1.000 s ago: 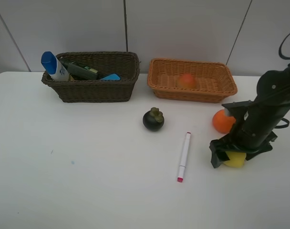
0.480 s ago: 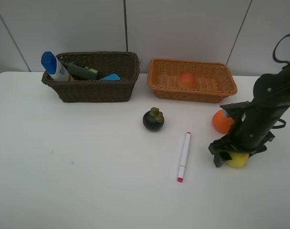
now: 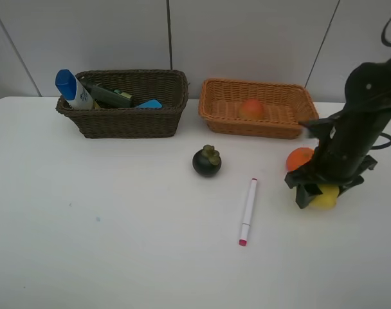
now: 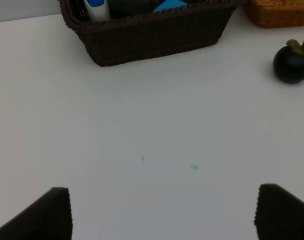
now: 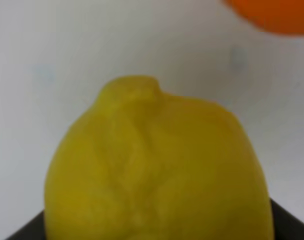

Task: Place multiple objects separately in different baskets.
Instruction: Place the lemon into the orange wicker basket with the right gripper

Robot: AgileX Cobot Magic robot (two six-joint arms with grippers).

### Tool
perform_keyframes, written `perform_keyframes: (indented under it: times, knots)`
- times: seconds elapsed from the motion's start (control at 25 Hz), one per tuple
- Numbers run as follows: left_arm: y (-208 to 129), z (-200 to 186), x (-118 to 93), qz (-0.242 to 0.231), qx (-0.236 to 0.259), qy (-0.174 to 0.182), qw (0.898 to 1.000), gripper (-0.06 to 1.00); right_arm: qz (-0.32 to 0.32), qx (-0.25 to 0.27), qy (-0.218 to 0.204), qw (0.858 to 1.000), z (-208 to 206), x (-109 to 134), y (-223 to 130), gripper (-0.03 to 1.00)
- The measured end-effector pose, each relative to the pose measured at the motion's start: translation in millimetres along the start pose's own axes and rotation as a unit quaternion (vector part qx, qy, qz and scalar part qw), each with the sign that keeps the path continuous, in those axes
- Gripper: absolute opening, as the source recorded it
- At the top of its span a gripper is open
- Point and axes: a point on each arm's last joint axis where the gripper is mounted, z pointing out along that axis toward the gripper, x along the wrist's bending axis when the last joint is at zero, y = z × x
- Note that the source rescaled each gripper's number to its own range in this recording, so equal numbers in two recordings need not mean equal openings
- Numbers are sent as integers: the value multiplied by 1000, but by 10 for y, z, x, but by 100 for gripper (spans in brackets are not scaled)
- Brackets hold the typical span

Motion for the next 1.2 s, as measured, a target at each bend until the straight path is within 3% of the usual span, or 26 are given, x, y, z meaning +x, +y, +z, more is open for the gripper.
perform_keyframes:
  times: [0.32, 0.76, 0.96, 1.2]
  knots:
    - [0, 0, 0, 0, 0, 0, 1000, 84, 38, -90, -2, 995, -749, -263, 703, 58]
    - [0, 0, 0, 0, 0, 0, 1000, 84, 68, -149, -25, 986, -546, -572, 1821, 59]
    - [0, 0, 0, 0, 0, 0, 1000, 84, 76, -153, -51, 984, -505, -633, 1923, 93]
    - [0, 0, 0, 0, 0, 0, 1000, 84, 91, -114, -47, 988, -501, -626, 1852, 100]
